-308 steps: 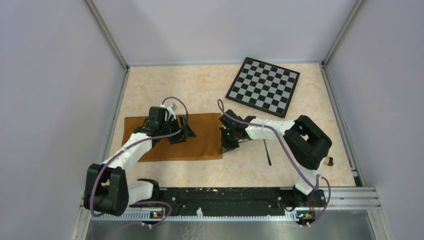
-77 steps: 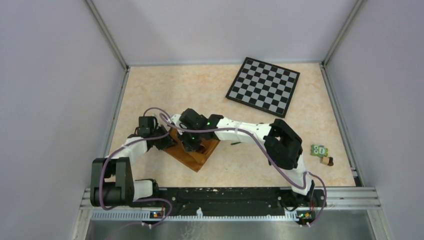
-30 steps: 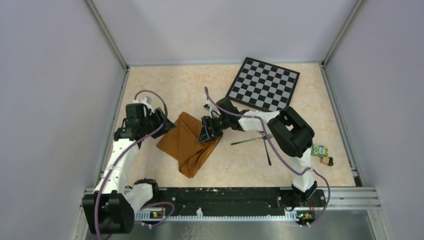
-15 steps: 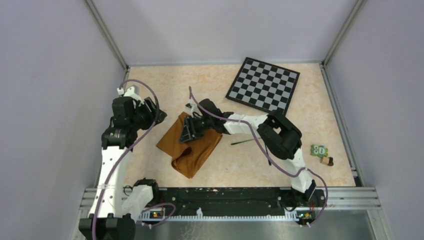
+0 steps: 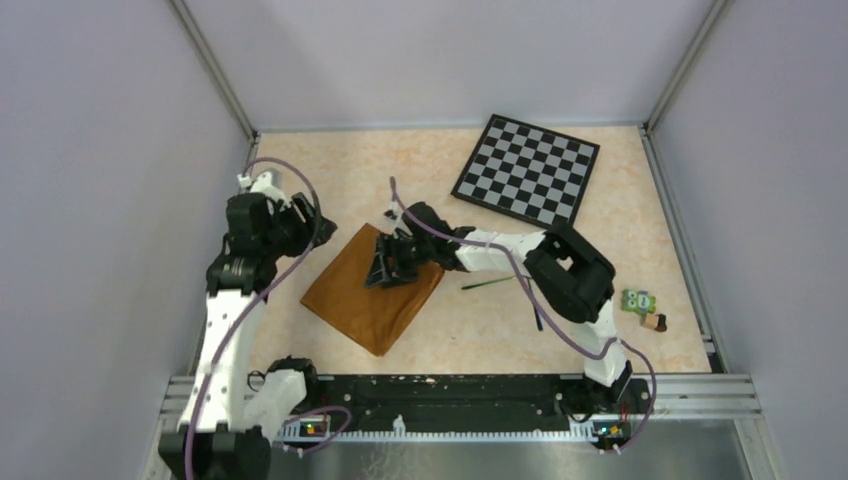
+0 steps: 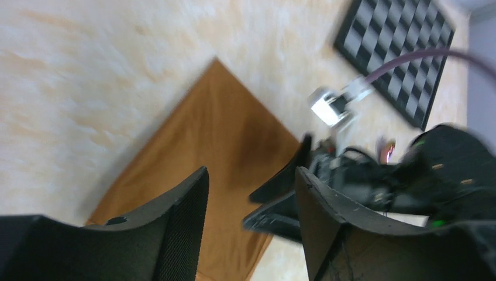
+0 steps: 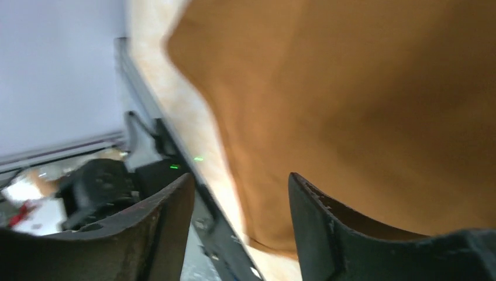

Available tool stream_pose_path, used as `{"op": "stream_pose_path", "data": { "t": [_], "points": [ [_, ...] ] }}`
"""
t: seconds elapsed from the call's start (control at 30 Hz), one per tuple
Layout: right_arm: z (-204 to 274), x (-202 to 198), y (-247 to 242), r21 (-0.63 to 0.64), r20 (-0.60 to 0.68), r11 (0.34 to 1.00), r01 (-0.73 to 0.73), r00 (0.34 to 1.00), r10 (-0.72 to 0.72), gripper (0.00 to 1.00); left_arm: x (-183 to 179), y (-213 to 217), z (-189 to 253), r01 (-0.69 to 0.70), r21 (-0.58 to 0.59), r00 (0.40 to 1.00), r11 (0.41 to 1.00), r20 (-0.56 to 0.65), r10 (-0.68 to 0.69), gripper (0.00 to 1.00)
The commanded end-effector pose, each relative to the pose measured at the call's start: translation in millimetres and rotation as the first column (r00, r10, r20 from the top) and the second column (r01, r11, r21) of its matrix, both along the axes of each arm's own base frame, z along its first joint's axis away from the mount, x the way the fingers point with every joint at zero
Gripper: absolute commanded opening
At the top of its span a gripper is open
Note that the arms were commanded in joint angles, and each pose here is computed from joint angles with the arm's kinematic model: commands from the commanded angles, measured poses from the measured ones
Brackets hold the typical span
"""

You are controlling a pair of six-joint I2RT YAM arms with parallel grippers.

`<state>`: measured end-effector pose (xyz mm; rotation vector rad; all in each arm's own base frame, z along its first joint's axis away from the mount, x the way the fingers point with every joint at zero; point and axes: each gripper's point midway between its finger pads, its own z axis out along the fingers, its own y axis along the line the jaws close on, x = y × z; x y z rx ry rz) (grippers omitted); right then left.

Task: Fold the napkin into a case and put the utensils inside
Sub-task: Smooth out the square-folded napkin at the center of the board.

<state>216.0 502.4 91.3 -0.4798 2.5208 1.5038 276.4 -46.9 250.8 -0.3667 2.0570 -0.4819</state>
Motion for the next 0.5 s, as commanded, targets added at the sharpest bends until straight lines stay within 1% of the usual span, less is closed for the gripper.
{"op": "stream_pose_path", "data": {
  "t": [0.0,0.1,0.17,0.27,0.37,0.43,0.47],
  "points": [
    [-4,5,-63,-0.172,0.141,0.984,0.05,0.99,-0.026,0.55,8,-42,-49,0.21,-0.137,0.962,0.968,-0.15,-0.23,0.6],
    [-38,2,-88,-0.274,0.142,0.959,0.073,0.989,-0.034,0.42,13,-50,-60,0.234,-0.174,0.953,0.957,-0.153,-0.261,0.62],
    [-58,8,-105,-0.339,0.15,0.935,0.103,0.987,-0.055,0.36,14,-54,-66,0.239,-0.199,0.948,0.95,-0.165,-0.273,0.63],
    [-81,33,-132,-0.424,0.191,0.89,0.169,0.977,-0.095,0.35,10,-64,-70,0.272,-0.211,0.934,0.939,-0.176,-0.31,0.65],
    [-98,77,-162,-0.519,0.261,0.824,0.227,0.96,-0.101,0.34,3,-66,-78,0.277,-0.215,0.927,0.937,-0.195,-0.319,0.66],
    [-100,114,-172,-0.547,0.33,0.8,0.246,0.942,-0.064,0.34,-2,-69,-86,0.285,-0.227,0.919,0.931,-0.212,-0.333,0.67],
    [-97,128,-174,-0.566,0.355,0.791,0.231,0.935,-0.019,0.34,-6,-73,-90,0.295,-0.239,0.911,0.925,-0.223,-0.348,0.67]
  ]
}}
